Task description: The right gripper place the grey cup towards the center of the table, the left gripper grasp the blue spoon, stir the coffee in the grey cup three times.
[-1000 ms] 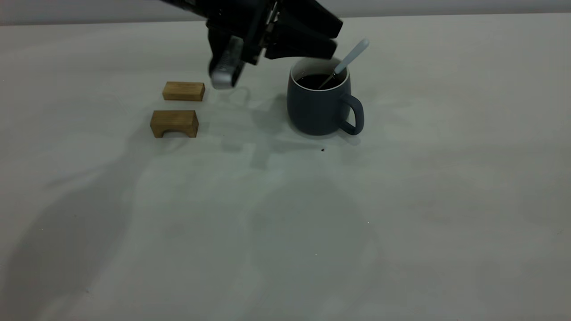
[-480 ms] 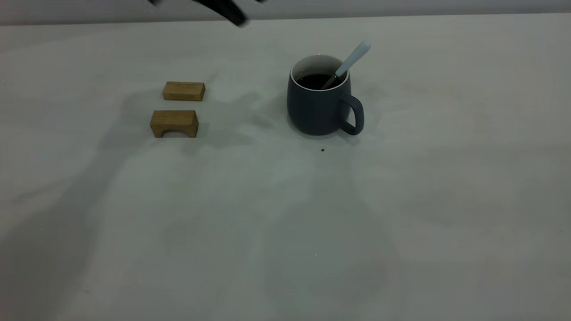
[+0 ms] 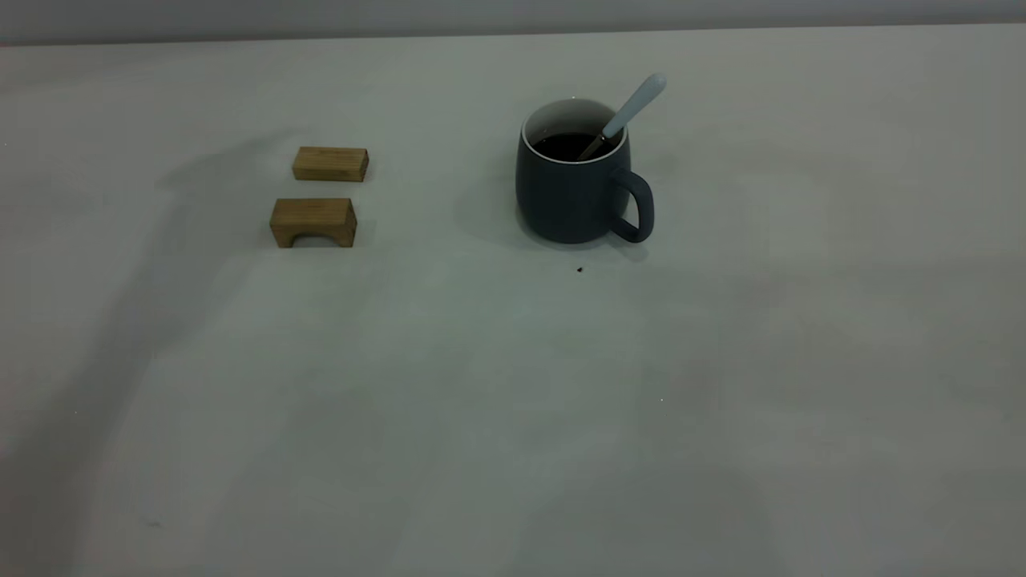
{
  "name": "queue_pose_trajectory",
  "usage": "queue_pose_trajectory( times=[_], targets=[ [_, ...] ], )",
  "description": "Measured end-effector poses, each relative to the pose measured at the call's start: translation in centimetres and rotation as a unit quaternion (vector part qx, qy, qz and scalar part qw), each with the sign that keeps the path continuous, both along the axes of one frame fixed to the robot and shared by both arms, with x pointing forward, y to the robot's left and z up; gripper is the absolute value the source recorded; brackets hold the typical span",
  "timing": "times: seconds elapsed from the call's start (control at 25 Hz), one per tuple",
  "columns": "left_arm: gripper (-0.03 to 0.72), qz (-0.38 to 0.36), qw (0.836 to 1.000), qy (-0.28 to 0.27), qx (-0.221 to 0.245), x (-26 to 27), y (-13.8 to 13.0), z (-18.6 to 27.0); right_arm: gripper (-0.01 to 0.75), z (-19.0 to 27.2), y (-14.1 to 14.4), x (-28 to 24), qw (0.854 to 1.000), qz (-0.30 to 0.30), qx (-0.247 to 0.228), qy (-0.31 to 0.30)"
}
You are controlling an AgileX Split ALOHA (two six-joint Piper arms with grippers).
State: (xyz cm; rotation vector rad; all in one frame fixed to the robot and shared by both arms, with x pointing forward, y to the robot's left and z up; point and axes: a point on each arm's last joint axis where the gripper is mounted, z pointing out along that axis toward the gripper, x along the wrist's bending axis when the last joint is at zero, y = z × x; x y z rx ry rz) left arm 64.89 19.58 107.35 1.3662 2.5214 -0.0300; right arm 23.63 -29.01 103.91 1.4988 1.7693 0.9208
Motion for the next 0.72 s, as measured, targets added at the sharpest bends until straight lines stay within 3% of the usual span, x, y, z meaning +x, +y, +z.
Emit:
queue_pose_trajectory(
  times=[0.12,0.32,0.72],
  targets=[
    [0.444,-0.088,0.994,-0.042,0.058,-1.1,1.0,2.1,0.239,0.0,0.0,0.0,1.0,0.0,0.0,0.0],
    [0.444,-0.212,0.971,-0.049,0.101,-4.0,1.6,3.1,0.239,0.0,0.0,0.0,1.0,0.0,0.0,0.0],
    [0.444,-0.176,0.949,-0.026,0.261,-11.1,6.4,3.8,0.239,0.0,0.0,0.0,1.0,0.0,0.0,0.0]
  ],
)
